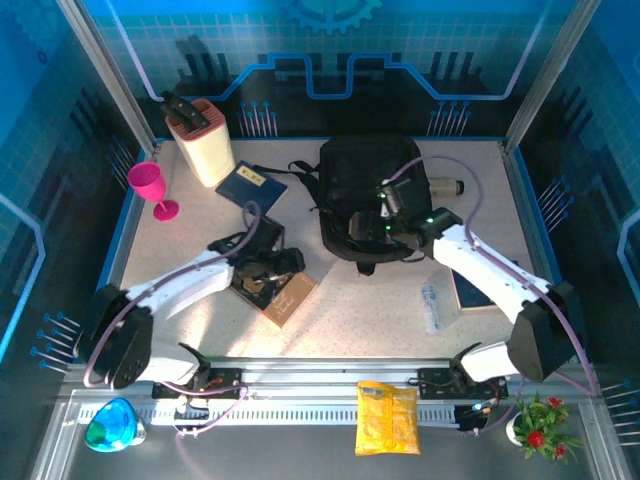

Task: Pack the student bag
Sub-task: Move the book to the middle-left of the table, then pick up the book at the center of the table.

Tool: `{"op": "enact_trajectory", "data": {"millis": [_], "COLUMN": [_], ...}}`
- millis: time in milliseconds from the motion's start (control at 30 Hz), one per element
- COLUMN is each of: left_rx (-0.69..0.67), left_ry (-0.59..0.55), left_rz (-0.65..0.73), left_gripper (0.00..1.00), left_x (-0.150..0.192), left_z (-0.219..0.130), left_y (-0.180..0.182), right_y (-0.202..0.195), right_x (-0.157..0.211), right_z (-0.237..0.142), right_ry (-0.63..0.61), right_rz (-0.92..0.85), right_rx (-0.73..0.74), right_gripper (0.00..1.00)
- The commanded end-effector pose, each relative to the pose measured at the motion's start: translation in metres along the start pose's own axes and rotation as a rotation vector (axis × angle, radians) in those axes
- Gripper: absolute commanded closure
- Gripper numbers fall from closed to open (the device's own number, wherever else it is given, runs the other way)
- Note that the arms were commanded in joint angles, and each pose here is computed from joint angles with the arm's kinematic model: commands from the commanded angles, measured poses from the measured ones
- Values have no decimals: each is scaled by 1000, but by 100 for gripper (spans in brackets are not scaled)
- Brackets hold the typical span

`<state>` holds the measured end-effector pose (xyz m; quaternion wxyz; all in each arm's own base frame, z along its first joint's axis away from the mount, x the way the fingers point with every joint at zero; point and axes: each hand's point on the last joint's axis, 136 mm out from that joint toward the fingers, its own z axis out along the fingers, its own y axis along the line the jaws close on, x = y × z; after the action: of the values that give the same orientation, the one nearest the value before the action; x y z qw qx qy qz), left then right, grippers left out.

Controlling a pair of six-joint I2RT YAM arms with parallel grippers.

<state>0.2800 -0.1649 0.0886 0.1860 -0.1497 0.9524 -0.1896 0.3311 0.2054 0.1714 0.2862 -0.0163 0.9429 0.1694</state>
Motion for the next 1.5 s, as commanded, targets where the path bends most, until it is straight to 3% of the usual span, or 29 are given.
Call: {"op": "enact_trajectory", "data": {"millis": [0,233,400,667,867,1033,1267,1467], "left_rx": [-109,-91,-38,-29,58,62,111,309], "left_ry": [4,-9,30,57,70,88,105,91], "left_rz": [-133,-329,-423,-451,-437,-431,-403,-315], "left_gripper": [22,19,28,35,44,46,43,44], "left_x": [3,9,23,33,29,31,29,16], "left_z": [-14,-23,-12,-3,5,9,13,0], "left_y": [59,109,119,124,110,109,101,64], "right_y": [53,129,159,155,142,132,125,123], "right_x": [2,48,76,105,123,139,151,149], "right_z": [11,66,109,150,162,167,171,172], "right_ry": [23,211,314,399,450,488,515,521], "right_rz": [-171,-371,-438,-444,-426,-402,-367,-326], "right_rx": [-101,-161,-141,-72,-43,-36,-38,-39], "right_gripper": [14,21,35,47,56,61,62,64]}}
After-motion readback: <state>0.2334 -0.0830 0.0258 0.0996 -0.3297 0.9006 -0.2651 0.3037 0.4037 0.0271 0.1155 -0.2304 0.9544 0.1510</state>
